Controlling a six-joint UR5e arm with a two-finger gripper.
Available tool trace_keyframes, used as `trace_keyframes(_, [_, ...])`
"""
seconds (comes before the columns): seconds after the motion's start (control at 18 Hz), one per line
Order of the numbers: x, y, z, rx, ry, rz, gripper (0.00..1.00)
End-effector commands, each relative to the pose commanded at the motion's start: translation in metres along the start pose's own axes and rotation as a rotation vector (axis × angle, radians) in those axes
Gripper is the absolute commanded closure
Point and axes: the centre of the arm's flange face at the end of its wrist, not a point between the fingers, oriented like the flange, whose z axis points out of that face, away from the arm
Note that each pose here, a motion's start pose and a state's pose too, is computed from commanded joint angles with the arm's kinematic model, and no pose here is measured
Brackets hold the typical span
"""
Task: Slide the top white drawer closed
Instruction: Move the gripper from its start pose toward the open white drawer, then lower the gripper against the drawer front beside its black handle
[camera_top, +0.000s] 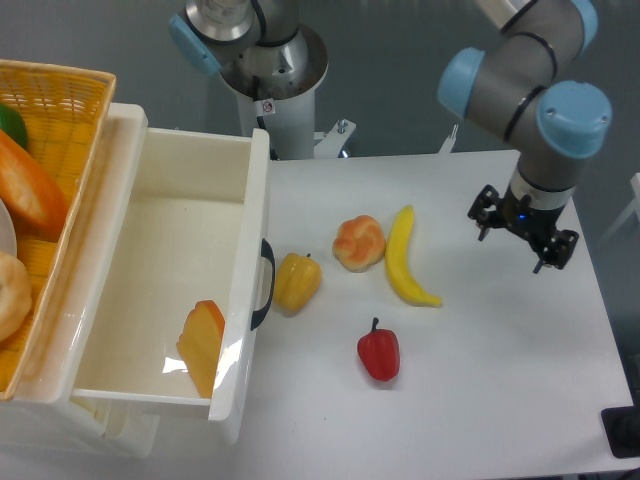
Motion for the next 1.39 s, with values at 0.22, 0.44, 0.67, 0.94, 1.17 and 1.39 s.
trace_keyframes(0.22, [0.027, -0.004, -0.009, 0.068, 0.022, -0.099, 0.00])
trace_keyframes(0.44, [0.036, -0.030, -0.011, 0.068, 0.029, -0.263, 0.00])
trace_keyframes(0.67, [0.045, -0.056, -0.019, 0.075, 0.031, -0.423, 0.38])
trace_keyframes(0.94, [0.064, -0.099, -0.025, 0.119, 0.084, -0.531, 0.96])
trace_keyframes(1.17, [0.075, -0.119, -0.029, 0.114, 0.319, -0.564, 1.00])
trace_keyframes(1.39, [0.085, -0.135, -0.033, 0.191, 0.504, -0.605, 1.00])
